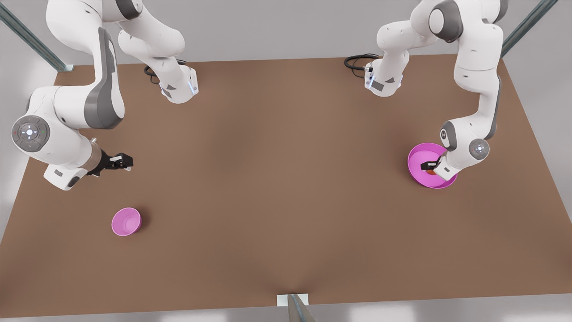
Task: Use the left arm to pick up the apple from the plate, transfer it to the gripper of the right arm, and then use the right arm to place it into the bowl
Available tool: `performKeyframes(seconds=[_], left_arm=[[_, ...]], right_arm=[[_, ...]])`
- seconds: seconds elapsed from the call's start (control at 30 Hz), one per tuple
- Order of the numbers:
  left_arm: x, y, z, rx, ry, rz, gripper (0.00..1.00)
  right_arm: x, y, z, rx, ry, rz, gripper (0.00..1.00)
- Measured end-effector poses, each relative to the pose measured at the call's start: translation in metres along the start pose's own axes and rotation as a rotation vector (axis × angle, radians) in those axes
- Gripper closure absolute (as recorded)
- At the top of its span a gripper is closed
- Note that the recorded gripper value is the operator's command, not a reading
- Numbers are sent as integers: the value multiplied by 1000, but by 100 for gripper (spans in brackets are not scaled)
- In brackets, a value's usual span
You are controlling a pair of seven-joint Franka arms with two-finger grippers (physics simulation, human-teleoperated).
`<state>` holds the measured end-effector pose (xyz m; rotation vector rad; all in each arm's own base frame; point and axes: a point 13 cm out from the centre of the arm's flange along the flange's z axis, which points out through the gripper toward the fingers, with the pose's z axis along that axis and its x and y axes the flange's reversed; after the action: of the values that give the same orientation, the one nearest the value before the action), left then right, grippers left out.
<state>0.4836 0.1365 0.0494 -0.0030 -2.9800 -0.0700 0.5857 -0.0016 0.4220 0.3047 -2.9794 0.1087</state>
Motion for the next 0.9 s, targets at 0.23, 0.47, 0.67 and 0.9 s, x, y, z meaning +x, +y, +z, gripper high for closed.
performKeyframes(seconds=[0.23, 0.47, 0.67, 0.9], left_arm=[[4, 6, 13, 2, 0, 11, 0], [9, 4, 18, 4, 6, 27, 14], [8, 5, 17, 3, 2, 37, 14], [3, 7, 15, -2, -18, 45, 14]], right_arm=[[-1, 0, 2, 0, 2, -3, 0], [-2, 0, 3, 1, 5, -7, 0], [-1, 0, 3, 1, 7, -8, 0], [-1, 1, 6, 0, 13, -10, 0]])
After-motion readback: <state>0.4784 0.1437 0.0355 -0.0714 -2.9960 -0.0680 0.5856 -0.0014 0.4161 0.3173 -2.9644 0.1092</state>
